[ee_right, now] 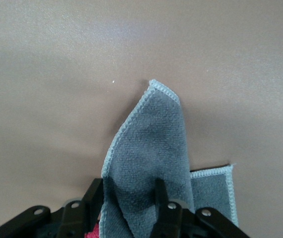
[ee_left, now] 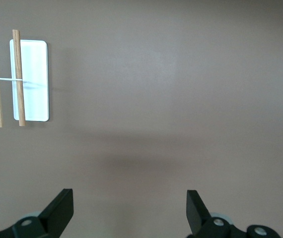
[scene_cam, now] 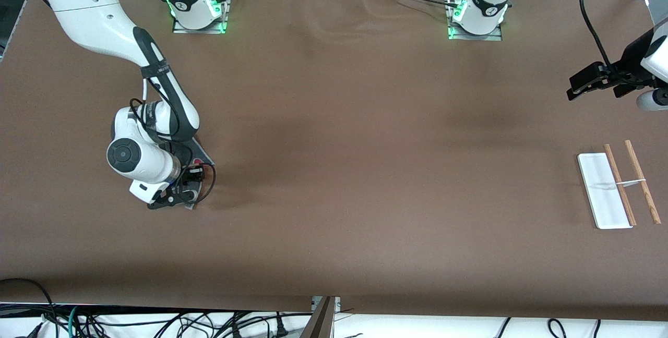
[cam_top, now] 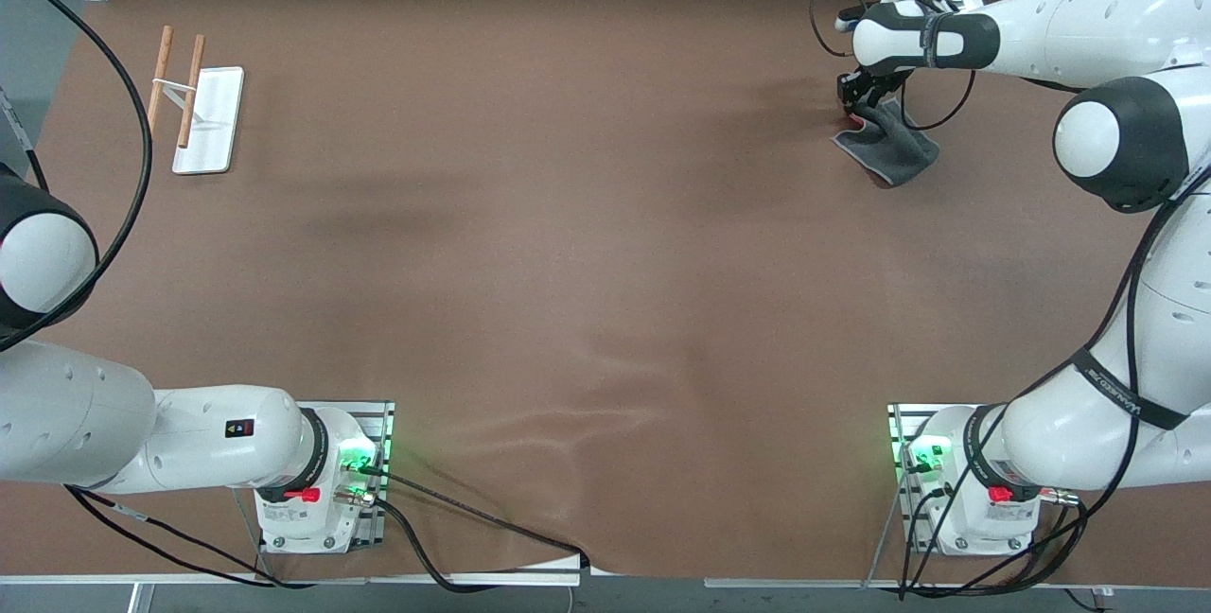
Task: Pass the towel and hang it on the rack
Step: 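Close the right gripper on the grey towel's corner, then lift the grey towel with the right gripper toward the table middle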
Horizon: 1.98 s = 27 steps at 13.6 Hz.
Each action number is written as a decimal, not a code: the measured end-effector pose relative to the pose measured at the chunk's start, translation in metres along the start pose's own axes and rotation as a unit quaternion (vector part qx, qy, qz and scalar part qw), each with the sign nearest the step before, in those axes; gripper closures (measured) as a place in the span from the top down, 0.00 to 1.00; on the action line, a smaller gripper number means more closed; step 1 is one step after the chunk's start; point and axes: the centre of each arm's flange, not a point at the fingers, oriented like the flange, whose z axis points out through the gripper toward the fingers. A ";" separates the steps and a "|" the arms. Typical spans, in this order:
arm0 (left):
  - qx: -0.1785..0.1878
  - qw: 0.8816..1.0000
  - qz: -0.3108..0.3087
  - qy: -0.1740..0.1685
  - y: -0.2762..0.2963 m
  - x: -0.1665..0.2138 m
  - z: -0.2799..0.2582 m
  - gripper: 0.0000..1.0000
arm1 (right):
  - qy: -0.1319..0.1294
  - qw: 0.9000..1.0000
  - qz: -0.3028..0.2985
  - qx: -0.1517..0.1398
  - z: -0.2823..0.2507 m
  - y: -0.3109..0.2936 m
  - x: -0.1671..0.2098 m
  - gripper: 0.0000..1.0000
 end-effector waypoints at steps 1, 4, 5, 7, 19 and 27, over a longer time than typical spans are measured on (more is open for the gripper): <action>0.000 1.000 0.000 0.000 0.000 0.000 0.000 1.00 | -0.001 1.000 0.000 0.000 0.000 0.000 0.000 0.52; 0.000 1.000 0.003 0.000 0.003 0.000 0.000 1.00 | -0.003 1.000 -0.005 0.000 0.000 -0.006 0.000 0.69; 0.000 1.000 0.006 0.000 0.006 -0.001 0.000 1.00 | -0.003 1.000 -0.006 0.000 0.000 -0.008 0.000 0.70; 0.000 1.000 0.008 0.001 0.009 -0.001 0.000 1.00 | -0.003 1.000 -0.008 0.000 0.000 -0.010 0.000 0.69; -0.001 1.000 0.018 0.011 0.021 0.002 0.001 1.00 | -0.018 1.000 -0.007 -0.003 0.009 -0.007 -0.006 0.34; -0.002 1.000 0.002 0.011 0.003 0.005 0.001 1.00 | -0.048 0.999 -0.005 -0.006 -0.023 -0.004 -0.004 0.02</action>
